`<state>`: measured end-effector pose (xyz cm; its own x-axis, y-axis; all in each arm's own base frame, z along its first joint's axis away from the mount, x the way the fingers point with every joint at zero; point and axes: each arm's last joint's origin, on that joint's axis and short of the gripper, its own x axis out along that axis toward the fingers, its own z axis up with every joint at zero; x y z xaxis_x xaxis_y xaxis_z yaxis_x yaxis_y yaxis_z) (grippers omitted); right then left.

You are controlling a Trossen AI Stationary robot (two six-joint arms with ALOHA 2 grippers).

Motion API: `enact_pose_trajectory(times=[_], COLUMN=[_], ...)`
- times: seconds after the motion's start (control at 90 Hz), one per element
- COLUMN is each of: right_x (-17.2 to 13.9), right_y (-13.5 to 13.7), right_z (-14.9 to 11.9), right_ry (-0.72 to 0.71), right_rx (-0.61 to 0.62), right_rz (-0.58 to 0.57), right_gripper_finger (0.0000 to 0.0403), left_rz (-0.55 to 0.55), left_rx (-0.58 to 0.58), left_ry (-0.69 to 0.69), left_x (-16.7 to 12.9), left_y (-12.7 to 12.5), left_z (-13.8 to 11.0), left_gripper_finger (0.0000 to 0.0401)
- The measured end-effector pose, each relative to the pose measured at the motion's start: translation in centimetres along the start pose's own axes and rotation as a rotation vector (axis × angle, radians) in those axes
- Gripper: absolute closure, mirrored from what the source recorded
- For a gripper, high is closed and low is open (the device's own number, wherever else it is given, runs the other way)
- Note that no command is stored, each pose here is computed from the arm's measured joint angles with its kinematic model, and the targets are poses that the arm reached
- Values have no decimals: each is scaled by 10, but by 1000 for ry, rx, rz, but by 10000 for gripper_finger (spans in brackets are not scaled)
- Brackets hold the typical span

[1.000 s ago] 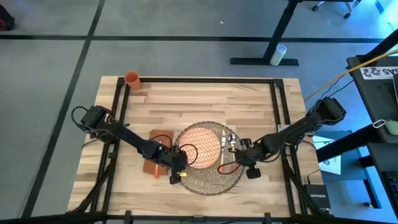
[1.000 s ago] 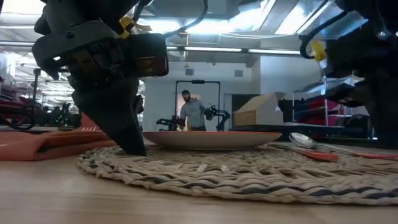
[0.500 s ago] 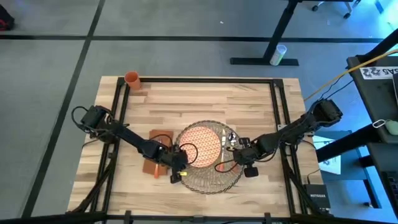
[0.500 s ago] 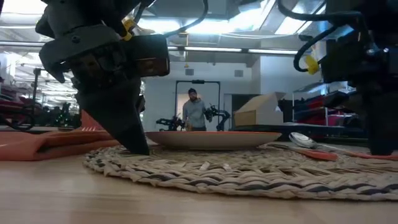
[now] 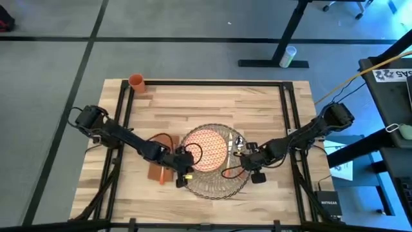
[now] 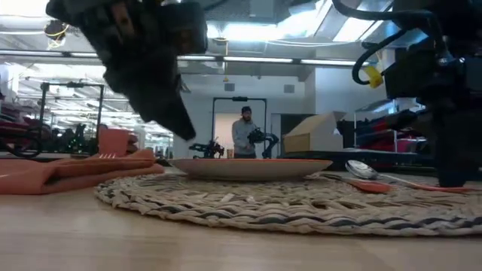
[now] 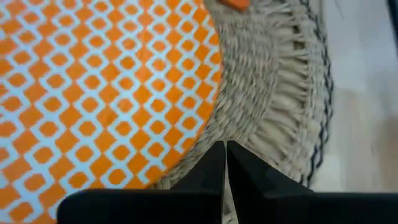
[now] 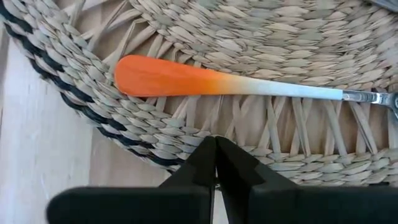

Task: Set table place
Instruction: Adjust the brown table mat

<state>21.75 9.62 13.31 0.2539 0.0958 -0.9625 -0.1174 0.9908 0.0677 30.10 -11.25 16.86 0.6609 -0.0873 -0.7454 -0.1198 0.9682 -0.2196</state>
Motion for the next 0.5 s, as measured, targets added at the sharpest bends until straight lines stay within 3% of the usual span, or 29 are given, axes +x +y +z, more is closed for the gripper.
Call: enact_pose_trajectory(times=[0.5], right_x=[0], right_y=[0], right_z=[0], right_ry=[-1], right_rx=[-2], right_rz=[-7], right_gripper_finger=[403], left_rz=[292], left_rx=[-40], left_ry=[293], left_x=[-31], left_y=[10], left_z=[-37], left_gripper_finger=[401])
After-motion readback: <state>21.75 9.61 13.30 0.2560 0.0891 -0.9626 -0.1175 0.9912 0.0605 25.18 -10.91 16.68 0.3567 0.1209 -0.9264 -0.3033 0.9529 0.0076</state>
